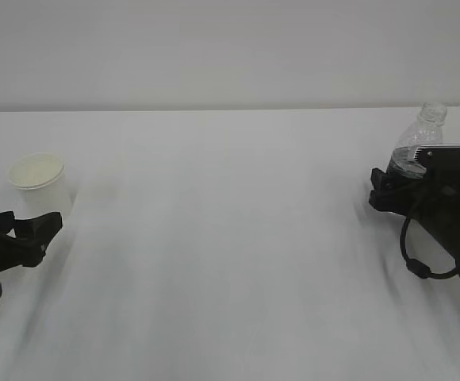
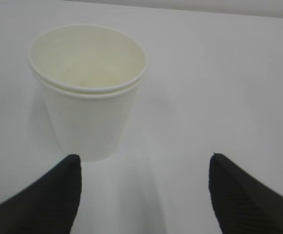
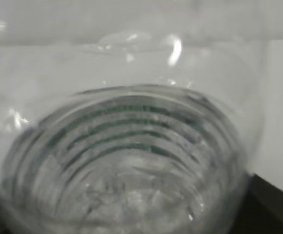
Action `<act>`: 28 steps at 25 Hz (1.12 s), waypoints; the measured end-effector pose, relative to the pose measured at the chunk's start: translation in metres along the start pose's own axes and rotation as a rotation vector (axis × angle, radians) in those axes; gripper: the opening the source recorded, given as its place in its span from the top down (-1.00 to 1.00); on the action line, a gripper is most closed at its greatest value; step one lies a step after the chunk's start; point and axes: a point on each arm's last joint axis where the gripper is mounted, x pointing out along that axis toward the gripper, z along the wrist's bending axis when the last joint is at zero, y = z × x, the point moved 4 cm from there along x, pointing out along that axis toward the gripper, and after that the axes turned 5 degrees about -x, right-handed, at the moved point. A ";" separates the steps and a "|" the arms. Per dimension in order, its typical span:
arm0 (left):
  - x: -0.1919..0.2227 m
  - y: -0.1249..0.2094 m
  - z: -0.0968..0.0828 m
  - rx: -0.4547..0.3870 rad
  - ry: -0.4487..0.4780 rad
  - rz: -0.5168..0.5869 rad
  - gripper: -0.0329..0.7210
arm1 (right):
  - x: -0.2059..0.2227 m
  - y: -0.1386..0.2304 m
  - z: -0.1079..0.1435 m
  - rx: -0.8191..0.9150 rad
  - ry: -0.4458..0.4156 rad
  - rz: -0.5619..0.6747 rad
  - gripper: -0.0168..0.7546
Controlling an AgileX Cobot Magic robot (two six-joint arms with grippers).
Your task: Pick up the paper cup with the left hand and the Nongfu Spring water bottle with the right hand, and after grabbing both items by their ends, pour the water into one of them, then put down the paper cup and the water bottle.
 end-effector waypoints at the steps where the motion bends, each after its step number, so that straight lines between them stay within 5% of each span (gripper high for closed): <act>1: 0.000 0.000 0.000 0.000 0.000 0.000 -0.65 | 0.000 0.003 0.000 0.000 -0.001 0.008 -0.67; 28: 0.000 0.000 0.000 0.001 0.002 0.001 -0.63 | 0.004 0.004 0.000 0.001 0.001 0.008 -0.54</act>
